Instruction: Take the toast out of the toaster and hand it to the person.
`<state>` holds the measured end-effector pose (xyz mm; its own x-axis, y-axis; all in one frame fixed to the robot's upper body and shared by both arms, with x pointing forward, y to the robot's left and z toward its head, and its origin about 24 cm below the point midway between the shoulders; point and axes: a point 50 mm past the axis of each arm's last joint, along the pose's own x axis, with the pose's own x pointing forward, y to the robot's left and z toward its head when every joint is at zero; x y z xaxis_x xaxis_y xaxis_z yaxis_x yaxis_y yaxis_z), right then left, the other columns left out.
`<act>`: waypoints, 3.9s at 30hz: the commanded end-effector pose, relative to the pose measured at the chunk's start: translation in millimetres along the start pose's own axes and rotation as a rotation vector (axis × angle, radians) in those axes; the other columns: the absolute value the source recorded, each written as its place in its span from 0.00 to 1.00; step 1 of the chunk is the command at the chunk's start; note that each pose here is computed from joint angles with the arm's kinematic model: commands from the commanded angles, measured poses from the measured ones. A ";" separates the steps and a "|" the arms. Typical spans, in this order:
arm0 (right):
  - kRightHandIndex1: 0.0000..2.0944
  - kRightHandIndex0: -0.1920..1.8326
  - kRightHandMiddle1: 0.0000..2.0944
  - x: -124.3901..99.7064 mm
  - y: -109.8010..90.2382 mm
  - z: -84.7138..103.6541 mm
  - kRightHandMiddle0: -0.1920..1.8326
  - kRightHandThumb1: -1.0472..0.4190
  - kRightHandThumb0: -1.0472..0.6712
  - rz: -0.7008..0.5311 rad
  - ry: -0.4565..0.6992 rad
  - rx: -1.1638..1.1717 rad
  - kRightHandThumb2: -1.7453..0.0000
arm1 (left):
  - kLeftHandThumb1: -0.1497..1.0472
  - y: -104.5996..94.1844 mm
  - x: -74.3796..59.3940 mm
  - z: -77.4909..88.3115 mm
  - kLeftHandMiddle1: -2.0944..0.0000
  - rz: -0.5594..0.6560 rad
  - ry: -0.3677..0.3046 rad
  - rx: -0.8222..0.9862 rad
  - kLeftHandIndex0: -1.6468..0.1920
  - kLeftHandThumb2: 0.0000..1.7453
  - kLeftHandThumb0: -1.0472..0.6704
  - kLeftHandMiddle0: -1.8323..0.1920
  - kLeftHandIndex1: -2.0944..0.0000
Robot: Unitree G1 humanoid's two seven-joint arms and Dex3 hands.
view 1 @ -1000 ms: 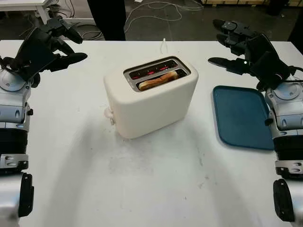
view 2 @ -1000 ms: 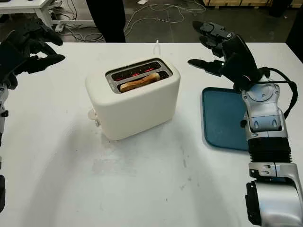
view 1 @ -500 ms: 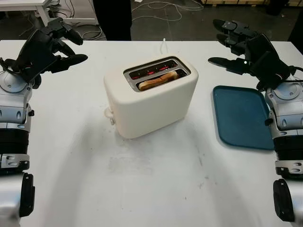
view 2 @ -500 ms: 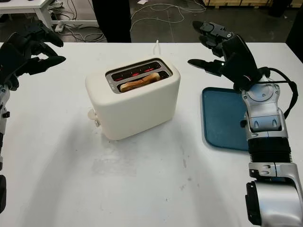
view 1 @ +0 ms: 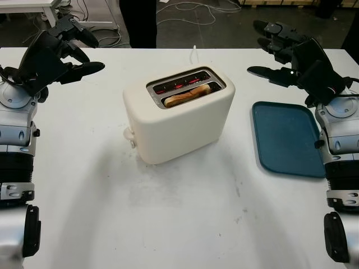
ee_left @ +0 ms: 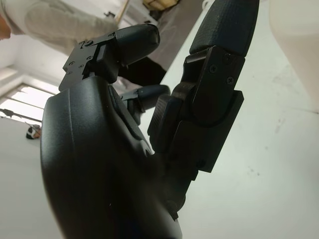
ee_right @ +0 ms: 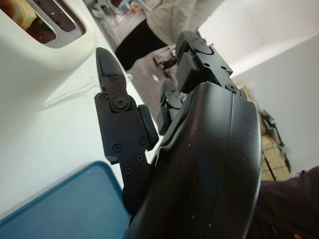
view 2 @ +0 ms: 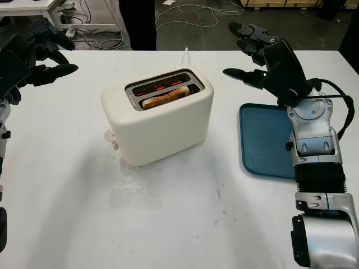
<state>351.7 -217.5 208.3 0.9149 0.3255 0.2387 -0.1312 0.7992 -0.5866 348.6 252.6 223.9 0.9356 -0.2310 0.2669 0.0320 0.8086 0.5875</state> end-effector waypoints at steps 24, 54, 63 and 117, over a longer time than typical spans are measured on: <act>0.00 0.27 0.00 1.3 -1.1 0.1 0.28 0.10 0.43 0.006 -0.006 -0.002 1.00 | 0.89 -3.3 -9.0 6.2 0.21 0.010 0.005 0.011 0.90 0.02 0.00 0.91 0.25; 0.01 0.28 0.00 2.0 1.1 1.0 0.29 0.11 0.42 -0.002 -0.015 -0.027 1.00 | 0.89 -3.0 -10.5 8.0 0.23 0.015 0.027 -0.015 0.89 0.00 0.00 0.91 0.28; 0.00 0.28 0.00 1.6 1.2 0.4 0.29 0.11 0.43 -0.007 -0.013 -0.008 1.00 | 0.89 -3.0 -10.9 8.8 0.23 0.013 0.022 -0.008 0.89 0.00 0.00 0.91 0.28; 0.36 0.34 0.09 63.2 58.7 92.7 0.47 0.26 0.26 0.412 -0.393 -0.456 0.99 | 0.88 -4.4 -15.6 4.7 0.23 0.022 0.046 -0.006 0.89 0.00 0.00 0.91 0.28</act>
<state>364.9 -105.7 262.4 0.6057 0.7823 0.1454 -0.1855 0.3166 -0.9302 333.8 248.4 220.2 0.9521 -0.1983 0.2328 0.0282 0.8150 0.5788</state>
